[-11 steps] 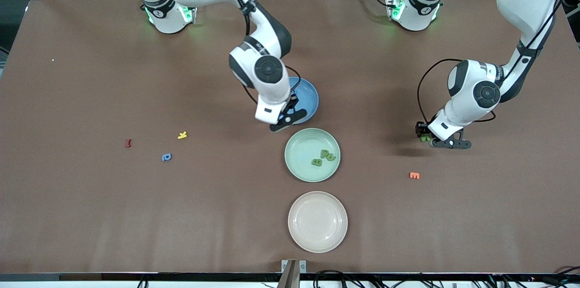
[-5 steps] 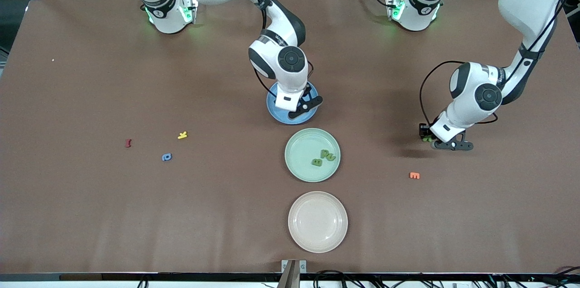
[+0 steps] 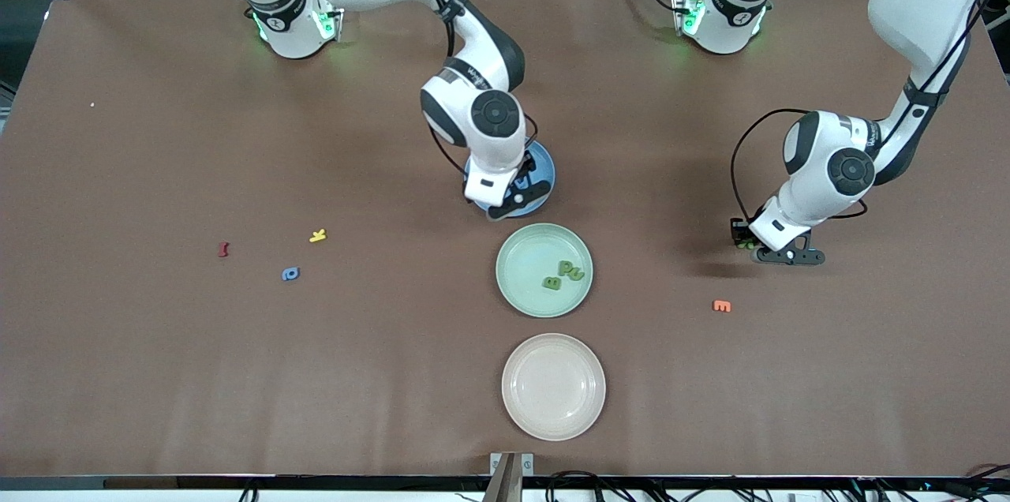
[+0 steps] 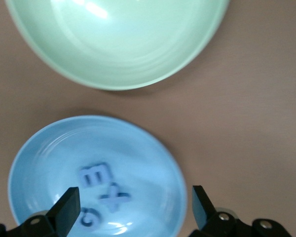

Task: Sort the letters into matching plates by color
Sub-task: 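Carry the green N to the green plate while the right gripper returns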

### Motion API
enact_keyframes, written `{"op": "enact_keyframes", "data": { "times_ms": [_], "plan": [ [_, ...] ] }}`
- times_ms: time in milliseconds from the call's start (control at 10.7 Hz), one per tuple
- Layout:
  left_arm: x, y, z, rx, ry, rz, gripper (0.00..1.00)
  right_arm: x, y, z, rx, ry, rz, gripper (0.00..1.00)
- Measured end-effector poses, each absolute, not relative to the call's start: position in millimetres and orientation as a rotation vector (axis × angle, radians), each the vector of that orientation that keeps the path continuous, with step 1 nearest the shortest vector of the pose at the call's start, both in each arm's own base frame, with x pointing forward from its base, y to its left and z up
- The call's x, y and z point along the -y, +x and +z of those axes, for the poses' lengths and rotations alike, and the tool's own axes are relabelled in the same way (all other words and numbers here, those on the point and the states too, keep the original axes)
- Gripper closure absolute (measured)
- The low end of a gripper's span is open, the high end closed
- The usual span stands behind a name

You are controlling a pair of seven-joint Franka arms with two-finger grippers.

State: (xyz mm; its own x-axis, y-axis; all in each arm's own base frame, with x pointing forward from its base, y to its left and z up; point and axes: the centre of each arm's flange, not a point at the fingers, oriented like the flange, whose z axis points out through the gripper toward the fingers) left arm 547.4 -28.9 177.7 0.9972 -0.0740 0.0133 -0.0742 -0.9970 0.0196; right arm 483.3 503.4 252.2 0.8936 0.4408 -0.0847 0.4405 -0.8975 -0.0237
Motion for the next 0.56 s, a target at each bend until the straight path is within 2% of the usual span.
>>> {"op": "enact_keyframes", "data": {
  "times_ms": [280, 561],
  "plan": [
    [38.7, 554.5, 183.4, 0.100, 3.118, 0.045, 0.67, -415.2, 557.6, 297.4, 0.546, -3.099, 0.134, 0.00],
    [86.5, 580.6, 218.7, 0.085, 3.155, -0.010, 0.67, -293.1, 625.4, 330.1, 0.351, -3.137, 0.121, 0.00]
  ]
}}
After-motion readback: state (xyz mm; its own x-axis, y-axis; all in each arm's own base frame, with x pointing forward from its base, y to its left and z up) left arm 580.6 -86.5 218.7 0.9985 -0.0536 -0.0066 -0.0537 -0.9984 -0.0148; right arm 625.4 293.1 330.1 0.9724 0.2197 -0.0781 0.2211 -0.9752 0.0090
